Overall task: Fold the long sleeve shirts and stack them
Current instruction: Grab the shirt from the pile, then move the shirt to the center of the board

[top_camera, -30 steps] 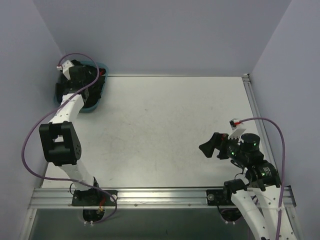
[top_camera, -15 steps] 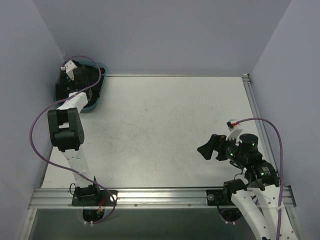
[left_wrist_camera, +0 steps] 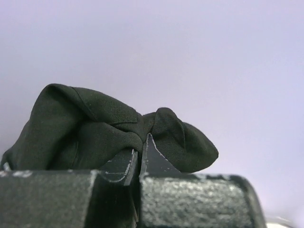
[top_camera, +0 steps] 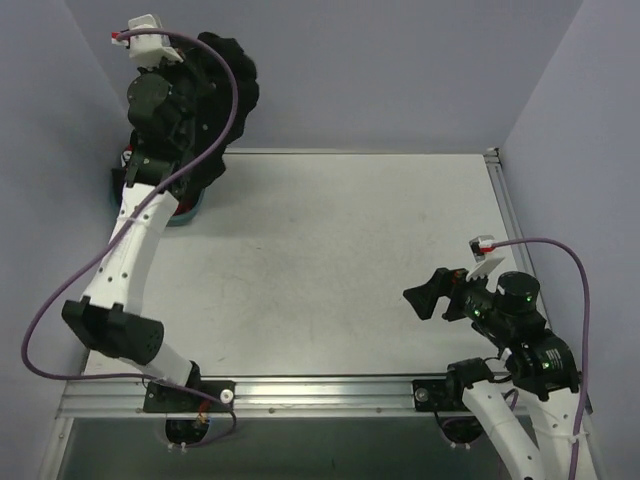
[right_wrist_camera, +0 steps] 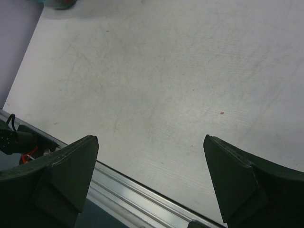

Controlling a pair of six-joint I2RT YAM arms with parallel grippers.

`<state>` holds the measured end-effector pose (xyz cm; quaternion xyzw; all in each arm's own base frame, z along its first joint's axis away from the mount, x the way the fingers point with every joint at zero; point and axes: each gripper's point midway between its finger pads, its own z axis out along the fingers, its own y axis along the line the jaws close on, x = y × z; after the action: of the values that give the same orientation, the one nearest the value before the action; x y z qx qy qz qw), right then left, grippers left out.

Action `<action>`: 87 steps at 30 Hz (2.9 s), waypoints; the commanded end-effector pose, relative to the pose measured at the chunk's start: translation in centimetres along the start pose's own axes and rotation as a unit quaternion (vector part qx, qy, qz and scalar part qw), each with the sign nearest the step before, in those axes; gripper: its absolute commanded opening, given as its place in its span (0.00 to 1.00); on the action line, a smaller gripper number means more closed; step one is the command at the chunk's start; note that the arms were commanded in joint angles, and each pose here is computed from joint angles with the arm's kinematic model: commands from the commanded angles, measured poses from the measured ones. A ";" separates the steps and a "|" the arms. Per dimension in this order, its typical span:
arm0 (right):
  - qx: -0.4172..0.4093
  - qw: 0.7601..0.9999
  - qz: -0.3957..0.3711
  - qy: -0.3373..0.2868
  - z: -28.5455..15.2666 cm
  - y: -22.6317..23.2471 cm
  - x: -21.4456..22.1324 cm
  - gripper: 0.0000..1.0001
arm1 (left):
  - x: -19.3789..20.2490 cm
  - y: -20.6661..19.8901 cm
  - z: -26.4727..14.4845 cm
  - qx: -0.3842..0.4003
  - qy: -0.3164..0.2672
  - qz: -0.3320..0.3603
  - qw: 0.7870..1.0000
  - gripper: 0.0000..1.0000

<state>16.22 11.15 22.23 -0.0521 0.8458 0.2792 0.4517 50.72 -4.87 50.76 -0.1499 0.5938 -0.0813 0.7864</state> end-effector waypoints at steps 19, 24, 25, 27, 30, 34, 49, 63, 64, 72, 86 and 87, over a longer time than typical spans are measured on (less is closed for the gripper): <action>0.034 0.998 -0.010 0.047 -2.3 -0.1 0.3 1.00 | 19.0 -0.8 -33.3 0.174 0.355 -0.132 0.909 0.68; 0.025 0.991 0.022 0.126 0.9 -0.5 2.3 1.00 | 20.8 4.9 -36.7 0.069 0.385 -0.117 0.913 0.79; 0.029 0.990 0.023 0.133 1.4 -0.6 2.5 1.00 | 20.9 5.5 -36.6 0.055 0.383 -0.112 0.915 0.79; 0.039 0.988 0.008 0.147 3.2 -0.5 2.8 1.00 | 21.2 6.3 -35.6 0.026 0.382 -0.095 0.919 0.80; 0.065 0.983 -0.033 0.169 6.2 0.3 3.3 0.99 | 22.8 6.3 -33.7 0.004 0.401 -0.066 0.914 0.82; 0.050 0.983 -0.055 0.169 10.8 3.3 2.7 0.98 | 24.1 8.1 -28.6 -0.047 0.379 -0.091 0.920 0.82; 0.005 0.992 0.001 0.124 25.1 7.3 2.5 0.99 | 35.2 14.0 -13.9 -0.159 0.375 -0.100 0.908 0.73; 0.016 0.987 0.003 0.160 28.7 5.5 6.4 0.98 | 35.9 18.3 -15.3 -0.270 0.347 -0.047 0.897 0.70; 0.018 0.987 0.006 0.161 28.8 5.4 6.5 0.98 | 36.1 18.6 -16.1 -0.281 0.360 -0.039 0.889 0.71; 0.017 0.986 0.012 0.168 28.5 4.7 8.2 0.97 | 36.3 19.0 -16.3 -0.277 0.331 -0.051 0.901 0.72; 0.023 0.986 0.012 0.163 27.5 3.7 9.1 0.95 | 37.6 15.9 -12.0 -0.205 0.314 -0.037 0.926 0.00; 0.025 0.986 0.011 0.163 27.4 3.6 9.1 0.95 | 37.4 15.5 -11.9 -0.198 0.314 -0.030 0.928 0.00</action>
<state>29.90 30.22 3.32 -0.0793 0.9210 0.2477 0.2901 46.38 -1.87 4.92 -0.3131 0.8306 -0.0021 0.4604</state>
